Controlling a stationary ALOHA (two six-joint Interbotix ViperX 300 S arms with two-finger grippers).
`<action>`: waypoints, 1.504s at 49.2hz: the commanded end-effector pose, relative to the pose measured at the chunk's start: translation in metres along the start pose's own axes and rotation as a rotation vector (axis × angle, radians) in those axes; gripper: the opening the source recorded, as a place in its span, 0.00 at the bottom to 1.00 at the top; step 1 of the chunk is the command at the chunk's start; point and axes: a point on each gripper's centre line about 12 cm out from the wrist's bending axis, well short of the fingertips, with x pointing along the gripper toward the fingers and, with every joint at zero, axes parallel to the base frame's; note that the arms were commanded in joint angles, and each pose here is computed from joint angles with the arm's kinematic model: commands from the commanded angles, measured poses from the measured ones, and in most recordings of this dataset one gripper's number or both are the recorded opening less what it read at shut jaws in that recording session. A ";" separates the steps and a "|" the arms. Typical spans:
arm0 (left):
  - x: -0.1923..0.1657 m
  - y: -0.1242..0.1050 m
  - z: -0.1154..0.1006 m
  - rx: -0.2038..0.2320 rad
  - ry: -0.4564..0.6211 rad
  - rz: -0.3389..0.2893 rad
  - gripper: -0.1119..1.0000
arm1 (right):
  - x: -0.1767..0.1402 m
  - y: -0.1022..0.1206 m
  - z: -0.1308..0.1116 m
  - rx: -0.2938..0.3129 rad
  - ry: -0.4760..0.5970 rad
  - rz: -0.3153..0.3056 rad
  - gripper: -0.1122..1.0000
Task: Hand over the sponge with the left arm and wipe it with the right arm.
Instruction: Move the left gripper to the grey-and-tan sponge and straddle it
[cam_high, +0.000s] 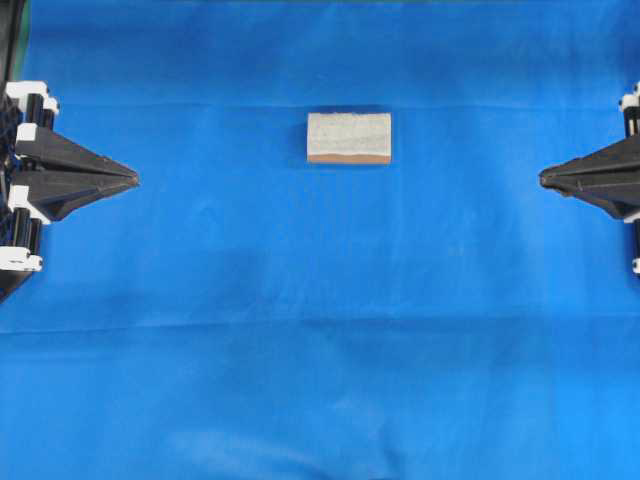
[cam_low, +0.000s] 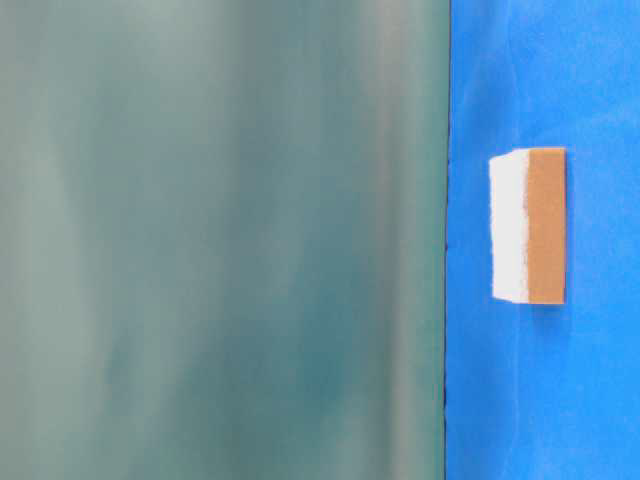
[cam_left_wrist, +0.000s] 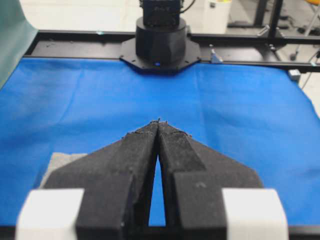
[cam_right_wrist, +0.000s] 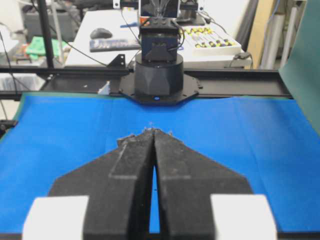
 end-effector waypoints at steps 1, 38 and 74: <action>0.002 0.000 0.010 -0.019 -0.024 0.003 0.11 | 0.004 0.001 0.012 -0.001 -0.032 0.002 0.09; 0.024 0.028 -0.015 0.029 0.073 0.128 0.11 | 0.010 -0.002 0.003 0.012 0.054 -0.009 0.09; 0.145 0.090 -0.093 0.177 0.382 0.223 0.95 | 0.011 -0.002 -0.001 0.010 0.067 -0.010 0.09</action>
